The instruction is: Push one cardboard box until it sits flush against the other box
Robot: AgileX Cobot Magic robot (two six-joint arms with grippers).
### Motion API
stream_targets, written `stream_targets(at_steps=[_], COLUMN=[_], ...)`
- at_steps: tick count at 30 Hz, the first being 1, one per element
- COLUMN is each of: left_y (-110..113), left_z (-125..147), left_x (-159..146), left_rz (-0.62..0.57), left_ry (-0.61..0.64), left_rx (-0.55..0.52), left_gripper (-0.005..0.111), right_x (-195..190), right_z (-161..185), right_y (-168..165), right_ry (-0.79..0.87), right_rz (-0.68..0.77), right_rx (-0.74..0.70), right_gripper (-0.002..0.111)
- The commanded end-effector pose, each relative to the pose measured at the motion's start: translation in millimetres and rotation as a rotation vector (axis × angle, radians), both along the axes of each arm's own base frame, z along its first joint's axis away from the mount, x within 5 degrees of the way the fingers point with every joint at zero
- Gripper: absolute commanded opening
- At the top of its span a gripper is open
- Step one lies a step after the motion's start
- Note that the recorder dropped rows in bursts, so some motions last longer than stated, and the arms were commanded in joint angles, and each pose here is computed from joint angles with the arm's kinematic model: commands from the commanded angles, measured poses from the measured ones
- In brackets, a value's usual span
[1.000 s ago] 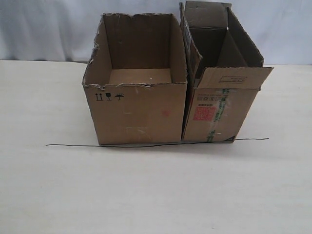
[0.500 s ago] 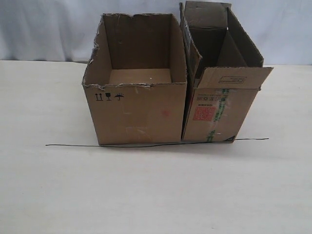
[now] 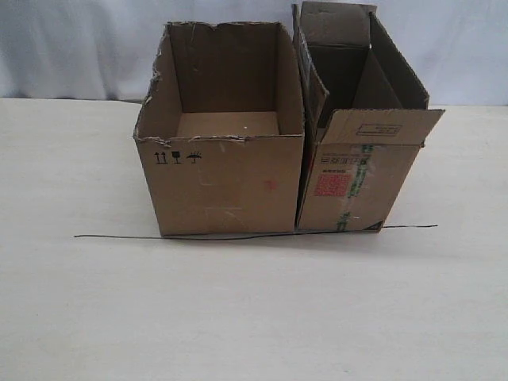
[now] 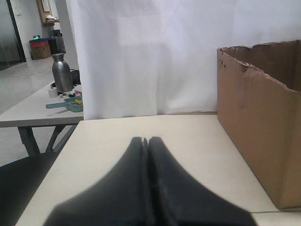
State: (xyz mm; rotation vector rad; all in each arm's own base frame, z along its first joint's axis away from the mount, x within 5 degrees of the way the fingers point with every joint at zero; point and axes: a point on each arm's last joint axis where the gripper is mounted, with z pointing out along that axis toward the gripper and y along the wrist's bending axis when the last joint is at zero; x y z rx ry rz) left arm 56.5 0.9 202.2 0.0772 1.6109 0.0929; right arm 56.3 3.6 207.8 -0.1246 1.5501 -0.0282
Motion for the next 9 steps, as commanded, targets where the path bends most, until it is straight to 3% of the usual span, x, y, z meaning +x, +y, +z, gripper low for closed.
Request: stream_targets(at_steps=[1, 9], left_y=[-0.4, -0.4], left_z=[0.1, -0.2], left_x=[-0.1, -0.1], left_rz=[-0.007, -0.007], left_ry=[-0.009, -0.006], left_rx=[-0.005, -0.005], left_gripper=[0.000, 0.000], right_x=[0.0, 0.0], right_z=[-1.7, -1.7], right_y=[0.0, 0.0], right_ry=[0.007, 0.007], right_rz=[0.000, 0.000], right_rx=[0.005, 0.005], right_gripper=[0.005, 0.005])
